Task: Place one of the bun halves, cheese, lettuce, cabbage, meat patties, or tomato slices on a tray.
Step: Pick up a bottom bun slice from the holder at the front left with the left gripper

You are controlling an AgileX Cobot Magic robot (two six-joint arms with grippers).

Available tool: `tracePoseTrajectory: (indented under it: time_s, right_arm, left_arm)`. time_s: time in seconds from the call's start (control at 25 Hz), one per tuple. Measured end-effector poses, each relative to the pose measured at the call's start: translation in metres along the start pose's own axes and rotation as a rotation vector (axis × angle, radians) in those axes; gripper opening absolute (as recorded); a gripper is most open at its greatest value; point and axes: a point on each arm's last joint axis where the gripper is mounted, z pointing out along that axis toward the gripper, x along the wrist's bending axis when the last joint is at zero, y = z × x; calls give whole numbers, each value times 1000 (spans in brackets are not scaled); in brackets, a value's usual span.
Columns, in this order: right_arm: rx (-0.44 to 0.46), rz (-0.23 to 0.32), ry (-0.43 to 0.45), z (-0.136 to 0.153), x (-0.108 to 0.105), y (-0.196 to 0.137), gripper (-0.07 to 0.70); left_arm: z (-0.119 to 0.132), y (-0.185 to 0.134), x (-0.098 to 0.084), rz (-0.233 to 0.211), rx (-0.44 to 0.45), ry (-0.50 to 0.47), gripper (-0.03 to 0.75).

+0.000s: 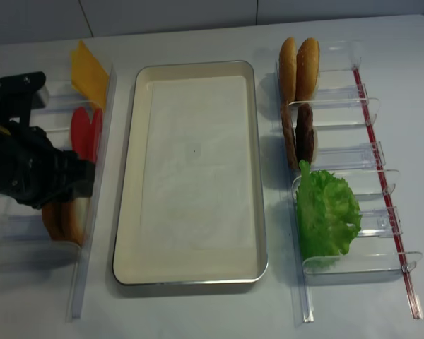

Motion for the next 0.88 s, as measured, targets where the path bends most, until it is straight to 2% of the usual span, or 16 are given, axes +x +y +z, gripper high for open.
tracePoseTrajectory:
  time_s: [0.2, 0.36, 0.6, 0.88]
  right_arm:
    - [0, 0, 0, 0, 0, 0, 459]
    - [0, 0, 0, 0, 0, 0, 459]
    - [0, 1, 0, 0, 0, 0, 459]
    - [0, 1, 0, 0, 0, 0, 459]
  left_arm:
    - [0, 0, 2, 12, 2, 20, 306]
    - [0, 0, 2, 4, 2, 20, 276]
    - [0, 0, 3, -1, -2, 32, 127]
    - [0, 0, 4, -5, -5, 40, 117]
